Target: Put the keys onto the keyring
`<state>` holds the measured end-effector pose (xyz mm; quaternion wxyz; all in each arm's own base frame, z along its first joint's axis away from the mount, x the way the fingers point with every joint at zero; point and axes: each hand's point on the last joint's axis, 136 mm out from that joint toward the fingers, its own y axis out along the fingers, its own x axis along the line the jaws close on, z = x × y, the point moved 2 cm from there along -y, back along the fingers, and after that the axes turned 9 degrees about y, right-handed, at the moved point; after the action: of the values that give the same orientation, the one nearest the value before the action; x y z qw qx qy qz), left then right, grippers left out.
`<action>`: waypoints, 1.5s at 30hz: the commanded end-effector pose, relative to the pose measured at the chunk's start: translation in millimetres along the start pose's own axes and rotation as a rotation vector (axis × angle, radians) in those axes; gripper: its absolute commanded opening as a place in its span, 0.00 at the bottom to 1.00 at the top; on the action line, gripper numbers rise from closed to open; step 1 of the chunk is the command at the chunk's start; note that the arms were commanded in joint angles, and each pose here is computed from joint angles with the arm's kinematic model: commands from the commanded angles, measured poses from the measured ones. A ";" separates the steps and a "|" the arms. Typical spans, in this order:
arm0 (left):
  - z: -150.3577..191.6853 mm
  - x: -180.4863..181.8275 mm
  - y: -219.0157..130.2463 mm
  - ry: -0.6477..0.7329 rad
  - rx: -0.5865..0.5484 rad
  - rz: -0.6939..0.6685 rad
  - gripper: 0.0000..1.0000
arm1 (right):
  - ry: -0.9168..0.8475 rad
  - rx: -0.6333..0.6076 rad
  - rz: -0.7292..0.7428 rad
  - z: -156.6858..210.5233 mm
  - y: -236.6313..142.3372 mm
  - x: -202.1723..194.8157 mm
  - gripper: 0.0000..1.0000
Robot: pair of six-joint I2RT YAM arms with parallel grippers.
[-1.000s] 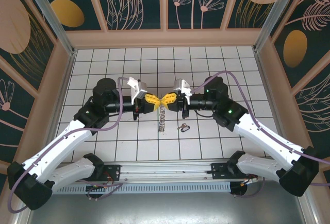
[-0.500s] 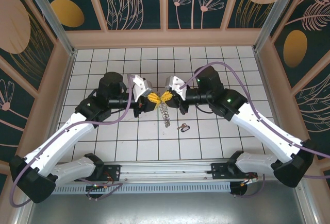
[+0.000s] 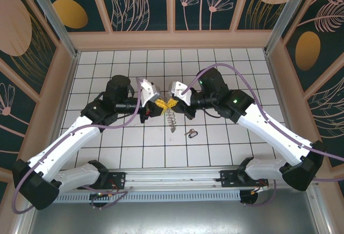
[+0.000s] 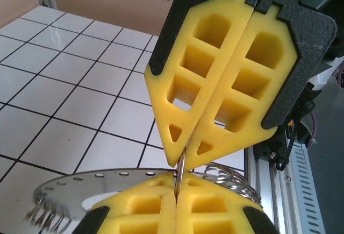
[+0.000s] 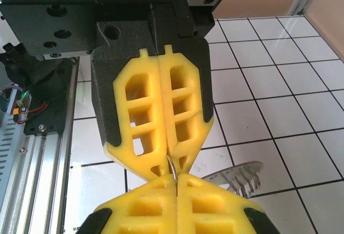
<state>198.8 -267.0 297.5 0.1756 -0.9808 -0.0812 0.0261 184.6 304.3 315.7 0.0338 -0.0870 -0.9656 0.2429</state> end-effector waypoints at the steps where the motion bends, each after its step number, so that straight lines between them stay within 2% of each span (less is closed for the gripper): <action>1: -18.0 -6.3 -1.6 0.059 -0.064 0.030 0.00 | -0.039 -0.029 -0.011 -9.2 -3.5 7.5 0.00; 2: -20.8 -8.0 -3.1 0.064 -0.083 0.034 0.00 | -0.035 -0.043 -0.011 -9.0 -5.3 9.3 0.01; 4: -29.0 -13.0 -7.7 0.073 -0.136 0.044 0.00 | -0.029 -0.077 -0.017 -6.4 -8.3 13.6 0.17; 6: -33.5 -18.4 -10.6 0.071 -0.182 0.064 0.00 | -0.022 -0.124 -0.010 -3.5 -12.5 17.0 0.27; 9: -39.5 -25.2 -14.4 0.069 -0.237 0.093 0.00 | 0.002 -0.185 -0.012 0.5 -19.8 21.4 0.33; 16: -48.2 -38.7 -23.5 0.086 -0.303 0.144 0.00 | 0.043 -0.291 -0.076 7.3 -34.0 26.4 0.31; 24: -48.2 -43.8 -24.9 0.093 -0.308 0.174 0.00 | 0.026 -0.437 -0.151 -7.5 -53.7 34.5 0.26; 32: -45.6 -44.7 -24.0 0.093 -0.303 0.181 0.00 | 0.018 -0.484 -0.193 -15.4 -56.9 38.7 0.23; 45: -43.2 -43.8 -21.8 0.085 -0.295 0.186 0.00 | 0.039 -0.481 -0.211 -17.4 -44.7 31.6 0.22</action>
<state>161.1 -268.9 338.8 0.0453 -0.9990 0.0002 0.0033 150.9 278.2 347.7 0.0619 -0.0093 -0.9980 0.0129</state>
